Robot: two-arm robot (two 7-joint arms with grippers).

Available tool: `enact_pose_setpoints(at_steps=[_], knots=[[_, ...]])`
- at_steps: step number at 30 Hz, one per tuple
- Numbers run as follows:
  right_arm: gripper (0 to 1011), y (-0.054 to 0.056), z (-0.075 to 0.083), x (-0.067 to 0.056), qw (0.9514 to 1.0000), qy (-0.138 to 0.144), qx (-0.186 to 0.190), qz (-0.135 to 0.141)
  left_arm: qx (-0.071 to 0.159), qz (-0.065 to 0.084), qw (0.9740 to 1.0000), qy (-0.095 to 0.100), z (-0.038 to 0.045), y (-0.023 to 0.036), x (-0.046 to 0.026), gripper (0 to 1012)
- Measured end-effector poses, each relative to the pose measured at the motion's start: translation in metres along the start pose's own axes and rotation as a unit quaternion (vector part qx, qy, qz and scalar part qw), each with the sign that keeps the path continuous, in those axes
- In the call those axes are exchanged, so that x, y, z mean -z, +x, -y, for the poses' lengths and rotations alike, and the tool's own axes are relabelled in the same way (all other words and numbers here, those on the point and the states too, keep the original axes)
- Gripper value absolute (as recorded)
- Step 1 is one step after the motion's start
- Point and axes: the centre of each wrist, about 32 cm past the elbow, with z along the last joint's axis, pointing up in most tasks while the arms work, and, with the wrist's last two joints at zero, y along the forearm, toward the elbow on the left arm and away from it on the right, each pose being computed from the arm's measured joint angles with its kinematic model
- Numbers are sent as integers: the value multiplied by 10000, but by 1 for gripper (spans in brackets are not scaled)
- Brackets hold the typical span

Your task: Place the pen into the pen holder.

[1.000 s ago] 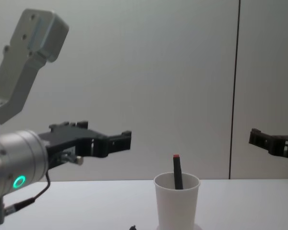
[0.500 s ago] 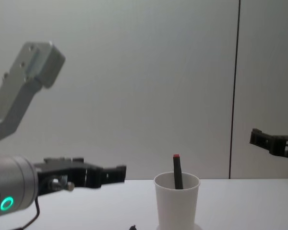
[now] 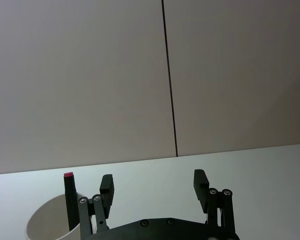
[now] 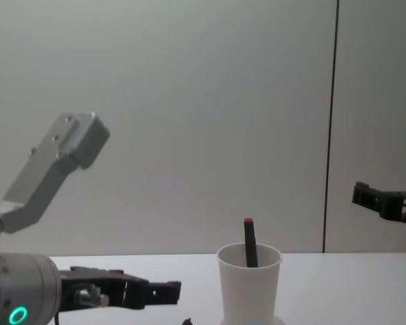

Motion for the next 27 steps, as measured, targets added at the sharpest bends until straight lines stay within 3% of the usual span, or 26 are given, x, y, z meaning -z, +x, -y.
enact_pose_setpoints(at_steps=[15, 27], knots=[[1002, 0, 0, 0, 10000, 0, 0, 0, -84, 19, 9994, 348, 187, 164, 78, 1003], [1002, 0, 0, 1, 10000, 0, 0, 0, -78, 71, 9983, 580, 340, 263, 117, 1003]])
